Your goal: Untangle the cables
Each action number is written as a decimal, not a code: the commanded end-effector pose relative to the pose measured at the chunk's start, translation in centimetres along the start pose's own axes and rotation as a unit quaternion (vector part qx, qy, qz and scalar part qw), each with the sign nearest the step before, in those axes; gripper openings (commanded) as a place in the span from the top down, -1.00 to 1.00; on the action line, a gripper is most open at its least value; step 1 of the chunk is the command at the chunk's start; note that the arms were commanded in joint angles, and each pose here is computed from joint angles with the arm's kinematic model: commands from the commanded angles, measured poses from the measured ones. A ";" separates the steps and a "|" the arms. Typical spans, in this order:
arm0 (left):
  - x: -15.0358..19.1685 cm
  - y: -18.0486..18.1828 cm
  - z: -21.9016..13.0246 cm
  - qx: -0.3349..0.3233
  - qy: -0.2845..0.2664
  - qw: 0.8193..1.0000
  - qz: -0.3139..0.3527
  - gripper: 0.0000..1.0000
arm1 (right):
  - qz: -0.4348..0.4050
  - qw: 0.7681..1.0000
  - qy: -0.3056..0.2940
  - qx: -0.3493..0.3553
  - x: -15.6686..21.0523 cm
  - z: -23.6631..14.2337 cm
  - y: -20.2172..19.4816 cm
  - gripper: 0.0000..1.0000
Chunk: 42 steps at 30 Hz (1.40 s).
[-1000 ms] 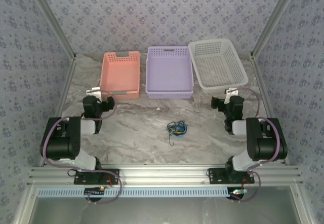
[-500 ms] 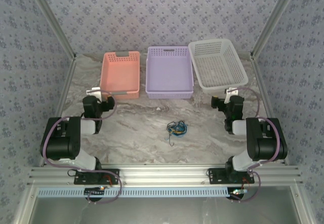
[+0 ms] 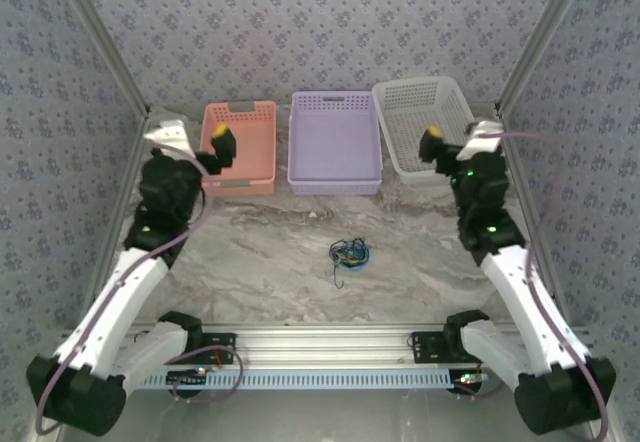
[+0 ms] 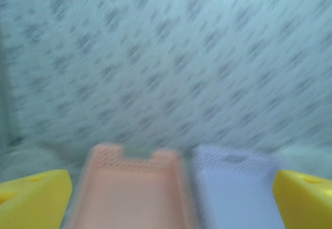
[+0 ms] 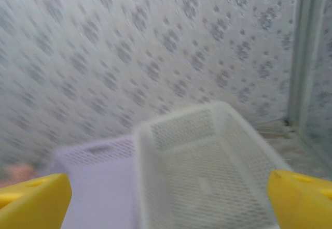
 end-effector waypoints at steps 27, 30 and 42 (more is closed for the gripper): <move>29.1 -18.7 -1.5 0.155 0.528 0.835 -0.031 0.04 | 0.113 0.837 0.535 -0.033 26.0 -5.5 2.1 0.11; 29.3 -19.1 -1.2 0.156 0.530 0.833 -0.032 0.04 | 0.111 0.834 0.539 -0.024 26.9 -4.5 2.3 0.24; 26.9 -19.6 -1.8 0.122 0.517 0.847 0.032 -0.23 | 0.085 0.850 0.520 0.015 27.3 -3.7 1.1 0.86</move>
Point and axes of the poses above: each hand's point on the last joint's axis, 136 mm out from that joint toward the fingers, its own z axis out along the fingers, its own y axis along the line the jaws close on, x = y × z, the point moved 10 cm from there along -z, back along the fingers, and after that the axes turned 7 degrees about z, right-handed, at the moved point
